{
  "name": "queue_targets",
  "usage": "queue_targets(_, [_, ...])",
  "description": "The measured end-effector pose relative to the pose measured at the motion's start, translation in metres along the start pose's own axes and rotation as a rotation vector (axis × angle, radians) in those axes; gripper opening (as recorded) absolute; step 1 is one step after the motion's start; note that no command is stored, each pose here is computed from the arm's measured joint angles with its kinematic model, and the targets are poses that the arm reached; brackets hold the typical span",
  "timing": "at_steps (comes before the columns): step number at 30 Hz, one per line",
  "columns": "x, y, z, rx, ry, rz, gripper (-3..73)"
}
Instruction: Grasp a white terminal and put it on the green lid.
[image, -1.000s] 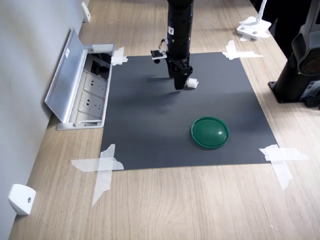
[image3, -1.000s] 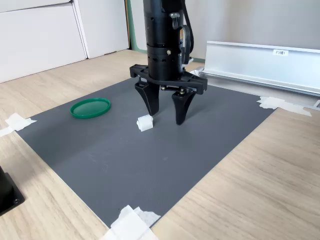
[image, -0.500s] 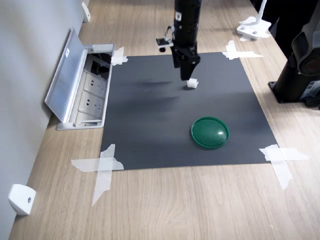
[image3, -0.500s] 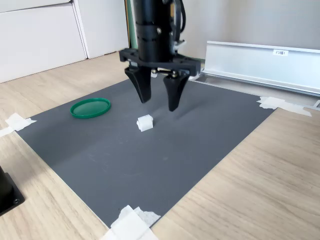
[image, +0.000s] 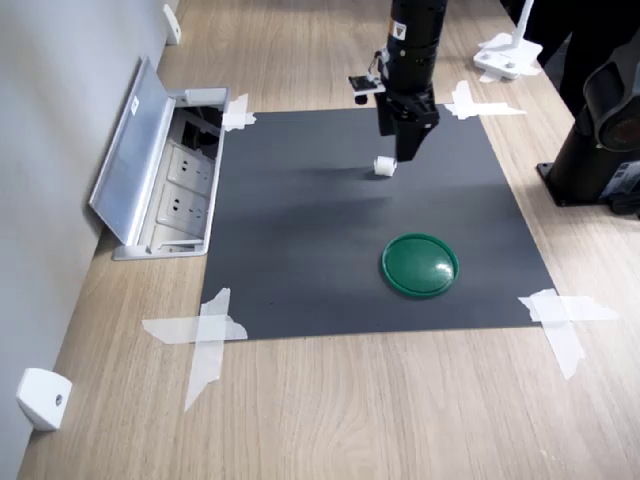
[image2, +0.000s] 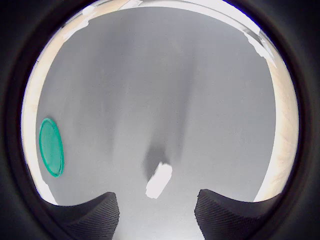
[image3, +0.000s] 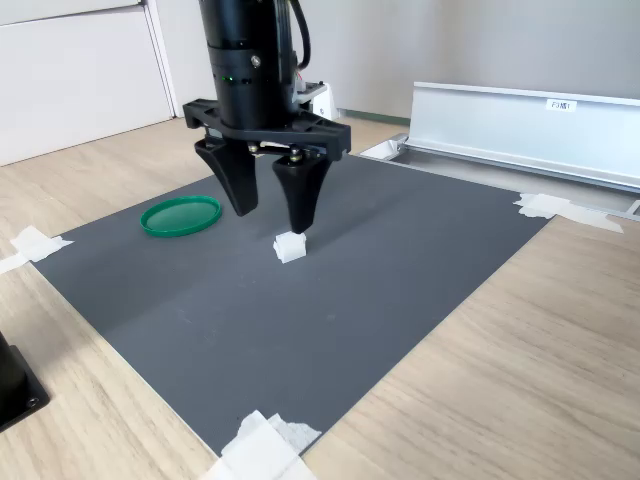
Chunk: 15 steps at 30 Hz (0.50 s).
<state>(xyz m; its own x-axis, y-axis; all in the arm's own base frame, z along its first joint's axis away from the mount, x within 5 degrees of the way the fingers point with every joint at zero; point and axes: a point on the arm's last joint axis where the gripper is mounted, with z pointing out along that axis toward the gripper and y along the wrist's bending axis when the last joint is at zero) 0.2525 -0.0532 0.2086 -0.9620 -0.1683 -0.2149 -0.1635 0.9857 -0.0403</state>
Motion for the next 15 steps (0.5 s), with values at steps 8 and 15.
queue_targets(8, [-0.006, -0.004, 0.029, -0.015, 0.044, 0.005, 63.7])
queue_targets(15, [-0.008, -0.006, 0.044, -0.021, 0.063, -0.010, 63.4])
